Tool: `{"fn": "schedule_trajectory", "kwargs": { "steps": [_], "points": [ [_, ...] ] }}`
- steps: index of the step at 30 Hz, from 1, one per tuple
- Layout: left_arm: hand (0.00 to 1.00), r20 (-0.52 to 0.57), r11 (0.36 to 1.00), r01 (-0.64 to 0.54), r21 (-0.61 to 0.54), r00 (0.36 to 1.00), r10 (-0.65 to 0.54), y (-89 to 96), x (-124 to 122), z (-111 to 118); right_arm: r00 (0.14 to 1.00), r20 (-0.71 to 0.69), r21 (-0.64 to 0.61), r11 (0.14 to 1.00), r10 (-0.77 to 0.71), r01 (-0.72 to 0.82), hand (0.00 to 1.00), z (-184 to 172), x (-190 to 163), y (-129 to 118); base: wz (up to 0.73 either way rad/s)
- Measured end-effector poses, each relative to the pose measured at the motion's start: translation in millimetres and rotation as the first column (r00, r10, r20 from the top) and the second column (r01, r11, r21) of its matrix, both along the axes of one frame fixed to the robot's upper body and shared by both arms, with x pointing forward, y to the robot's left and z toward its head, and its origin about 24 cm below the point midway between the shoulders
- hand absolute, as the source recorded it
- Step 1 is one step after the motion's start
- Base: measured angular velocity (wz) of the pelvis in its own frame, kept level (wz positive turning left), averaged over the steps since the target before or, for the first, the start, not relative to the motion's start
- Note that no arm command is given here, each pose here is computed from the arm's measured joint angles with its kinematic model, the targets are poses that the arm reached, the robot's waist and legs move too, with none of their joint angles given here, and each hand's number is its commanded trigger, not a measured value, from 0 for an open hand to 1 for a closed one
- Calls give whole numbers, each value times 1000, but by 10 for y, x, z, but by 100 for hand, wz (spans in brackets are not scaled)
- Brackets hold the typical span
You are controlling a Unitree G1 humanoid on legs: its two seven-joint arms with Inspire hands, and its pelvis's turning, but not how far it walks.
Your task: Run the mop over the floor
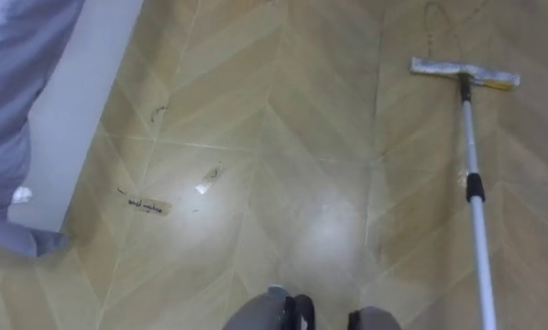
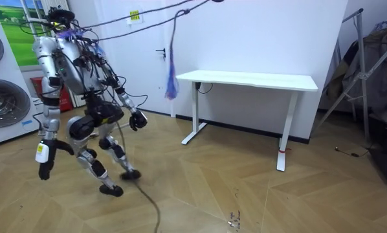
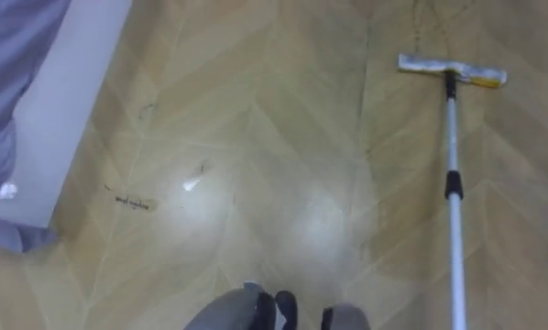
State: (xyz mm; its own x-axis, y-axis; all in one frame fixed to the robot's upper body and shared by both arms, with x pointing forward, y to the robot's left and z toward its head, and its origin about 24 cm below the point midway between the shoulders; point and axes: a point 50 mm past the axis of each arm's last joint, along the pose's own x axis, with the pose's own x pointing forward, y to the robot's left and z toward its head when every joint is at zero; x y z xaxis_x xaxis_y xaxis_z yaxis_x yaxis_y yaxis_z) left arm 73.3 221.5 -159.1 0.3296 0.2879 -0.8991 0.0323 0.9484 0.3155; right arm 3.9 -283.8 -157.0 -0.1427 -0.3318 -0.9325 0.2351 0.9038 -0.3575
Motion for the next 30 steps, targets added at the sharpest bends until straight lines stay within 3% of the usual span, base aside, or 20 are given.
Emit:
{"fn": "schedule_trajectory", "kwargs": {
  "steps": [2, 6, 10, 12, 15, 18, 25, 30],
  "points": [
    [0, -19, 1000, -8, 10, 1000, 8, 7, -25, -6, 1000, -7, -3, 1000, 7, -7, 100, -2, 16, 8, -4],
    [0, -70, 999, -34, 33, 997, 37, 40, -94, -18, 999, 13, -35, 998, 44, -43, 100, 79, 436, -102, -20],
    [0, -44, 995, -74, 59, 996, 77, 91, -51, 13, 960, 238, -94, 987, 146, -127, 100, 346, 1398, -203, -25],
    [0, -44, 995, -70, 69, 996, 73, 106, -49, 19, 926, 337, -89, 985, 169, -147, 100, 452, 1710, -160, 12],
    [0, -48, 997, -59, 52, 997, 61, 90, -79, 14, 893, 426, -47, 989, 147, -141, 100, 522, 1897, -117, 19],
    [0, -81, 998, -58, 36, 995, 60, 98, -202, -6, 927, 363, 6, 995, 94, -104, 100, 362, 1524, -152, 35],
    [0, -25, 1000, 16, 11, 1000, -16, -42, -27, -6, 999, 35, -53, 998, 23, -21, 100, 156, 276, -331, 35],
    [0, -14, 1000, 11, 15, 1000, -11, -40, -7, -2, 1000, -16, -48, 999, 16, -17, 100, 56, 104, -121, -31]
  ]
}}
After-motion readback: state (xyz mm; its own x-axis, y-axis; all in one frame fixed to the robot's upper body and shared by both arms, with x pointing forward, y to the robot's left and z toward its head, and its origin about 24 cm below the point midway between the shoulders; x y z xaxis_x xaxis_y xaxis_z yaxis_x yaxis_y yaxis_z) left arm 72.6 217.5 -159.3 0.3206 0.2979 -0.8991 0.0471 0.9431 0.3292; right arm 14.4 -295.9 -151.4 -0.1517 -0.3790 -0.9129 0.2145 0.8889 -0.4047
